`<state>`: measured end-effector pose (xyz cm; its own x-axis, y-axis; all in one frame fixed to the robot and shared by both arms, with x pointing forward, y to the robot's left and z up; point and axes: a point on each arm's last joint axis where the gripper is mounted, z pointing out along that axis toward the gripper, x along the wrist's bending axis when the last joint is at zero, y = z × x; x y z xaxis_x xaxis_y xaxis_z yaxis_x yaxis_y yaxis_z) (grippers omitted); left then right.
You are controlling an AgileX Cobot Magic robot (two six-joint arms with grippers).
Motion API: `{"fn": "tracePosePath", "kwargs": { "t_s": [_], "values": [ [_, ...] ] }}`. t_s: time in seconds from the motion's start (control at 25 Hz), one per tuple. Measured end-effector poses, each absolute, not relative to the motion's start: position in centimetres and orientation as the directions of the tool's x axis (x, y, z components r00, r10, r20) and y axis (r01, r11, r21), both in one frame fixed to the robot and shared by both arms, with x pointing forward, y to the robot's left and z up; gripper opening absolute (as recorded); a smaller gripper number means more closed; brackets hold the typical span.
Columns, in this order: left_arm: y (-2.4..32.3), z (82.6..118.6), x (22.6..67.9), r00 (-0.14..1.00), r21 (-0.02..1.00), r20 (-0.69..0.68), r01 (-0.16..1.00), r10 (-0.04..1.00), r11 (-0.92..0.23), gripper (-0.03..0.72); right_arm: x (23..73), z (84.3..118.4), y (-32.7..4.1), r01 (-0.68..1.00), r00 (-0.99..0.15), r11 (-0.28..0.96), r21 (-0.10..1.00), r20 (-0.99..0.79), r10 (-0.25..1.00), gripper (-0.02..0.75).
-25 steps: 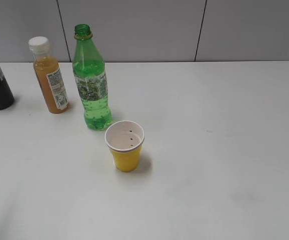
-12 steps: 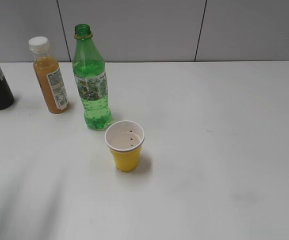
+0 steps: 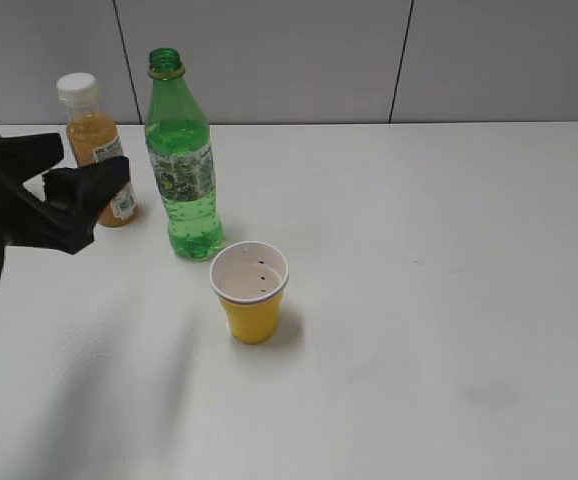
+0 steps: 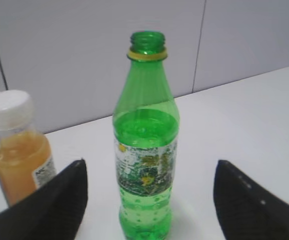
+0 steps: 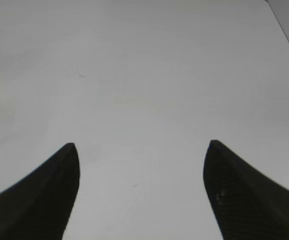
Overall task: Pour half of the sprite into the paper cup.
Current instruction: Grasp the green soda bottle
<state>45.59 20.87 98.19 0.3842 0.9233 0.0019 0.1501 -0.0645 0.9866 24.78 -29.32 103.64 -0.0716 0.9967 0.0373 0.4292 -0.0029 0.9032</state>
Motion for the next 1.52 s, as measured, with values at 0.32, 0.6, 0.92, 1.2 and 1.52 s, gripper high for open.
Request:
{"fn": "tracePosePath", "kwargs": {
  "t_s": [0.32,0.6,0.92,1.2,1.52],
  "values": [
    [19.3,94.9,47.6,0.456,0.983,0.024,0.150,0.890,-0.103,0.660,24.8,103.6,-29.3,0.429,-0.071,-0.004,0.903,0.038,0.997,0.578],
    [18.7,93.7,49.8,0.442,0.981,0.015,0.166,0.897,-0.098,0.693,24.8,103.6,-29.3,0.429,-0.072,-0.003,0.903,0.037,0.997,0.578],
    [17.8,92.1,52.0,0.437,0.978,0.008,0.183,0.899,-0.097,0.693,24.8,103.6,-29.3,0.429,-0.072,-0.003,0.903,0.037,0.997,0.578],
    [17.1,90.6,54.3,0.415,0.976,-0.002,0.200,0.910,-0.089,0.693,24.8,103.6,-29.3,0.429,-0.071,-0.004,0.903,0.038,0.997,0.578],
    [16.2,89.5,56.6,0.409,0.978,-0.005,0.194,0.913,-0.081,0.693,24.8,103.6,-29.3,0.429,-0.072,-0.003,0.903,0.037,0.997,0.578]
  ]
}}
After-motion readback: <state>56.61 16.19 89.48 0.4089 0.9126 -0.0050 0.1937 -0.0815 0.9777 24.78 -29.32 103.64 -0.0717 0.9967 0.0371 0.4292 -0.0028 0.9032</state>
